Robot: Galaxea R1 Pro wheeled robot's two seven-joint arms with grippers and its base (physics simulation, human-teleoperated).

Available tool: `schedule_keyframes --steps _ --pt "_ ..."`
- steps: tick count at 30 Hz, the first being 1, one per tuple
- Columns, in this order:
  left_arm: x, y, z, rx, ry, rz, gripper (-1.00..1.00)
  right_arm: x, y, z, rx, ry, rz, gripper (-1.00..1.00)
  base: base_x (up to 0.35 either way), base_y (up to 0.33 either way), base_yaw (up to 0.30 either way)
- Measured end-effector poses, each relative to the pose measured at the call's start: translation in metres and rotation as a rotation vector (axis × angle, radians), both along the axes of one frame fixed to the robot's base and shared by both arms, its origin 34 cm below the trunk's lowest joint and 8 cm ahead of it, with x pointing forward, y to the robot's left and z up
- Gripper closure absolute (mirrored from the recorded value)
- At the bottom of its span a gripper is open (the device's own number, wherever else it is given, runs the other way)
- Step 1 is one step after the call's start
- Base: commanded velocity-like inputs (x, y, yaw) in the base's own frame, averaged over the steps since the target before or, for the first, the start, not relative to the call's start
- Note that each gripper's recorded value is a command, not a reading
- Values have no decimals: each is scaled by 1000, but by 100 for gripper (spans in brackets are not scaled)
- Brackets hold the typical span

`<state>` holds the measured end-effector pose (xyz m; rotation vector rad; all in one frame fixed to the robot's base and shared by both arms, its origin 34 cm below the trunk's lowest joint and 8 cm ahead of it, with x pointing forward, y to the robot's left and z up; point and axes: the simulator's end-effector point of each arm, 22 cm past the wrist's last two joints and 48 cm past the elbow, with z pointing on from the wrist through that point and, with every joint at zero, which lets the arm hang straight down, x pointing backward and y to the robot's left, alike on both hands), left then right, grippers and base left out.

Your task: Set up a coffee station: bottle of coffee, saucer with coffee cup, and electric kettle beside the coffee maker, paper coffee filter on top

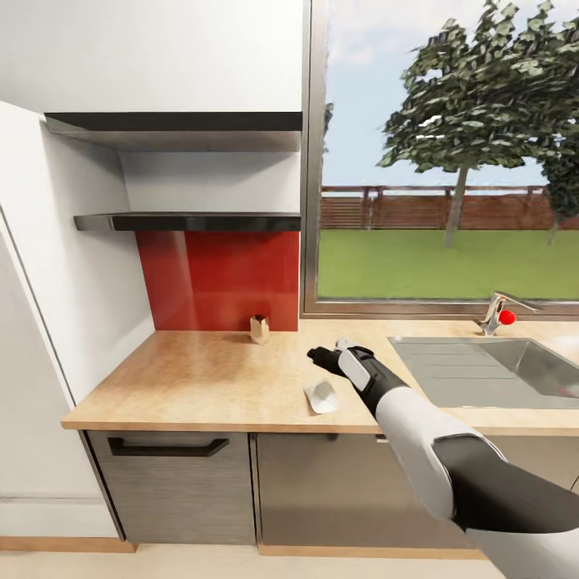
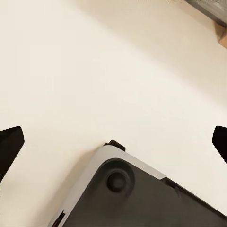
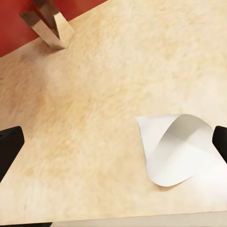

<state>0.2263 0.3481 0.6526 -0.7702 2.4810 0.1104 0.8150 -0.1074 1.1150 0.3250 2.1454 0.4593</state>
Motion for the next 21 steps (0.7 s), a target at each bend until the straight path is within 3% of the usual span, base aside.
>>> schedule_keyframes --steps 11,17,21 --pt "2 2 1 6 -10 6 -100 -7 -3 -26 4 41 -18 -100 0 0 0" --pt "2 3 2 8 -12 5 -100 -11 10 -29 133 68 -32 -100 0 0 0" --pt "2 3 2 8 -12 6 -100 -11 15 -27 180 72 -33 -100 0 0 0"
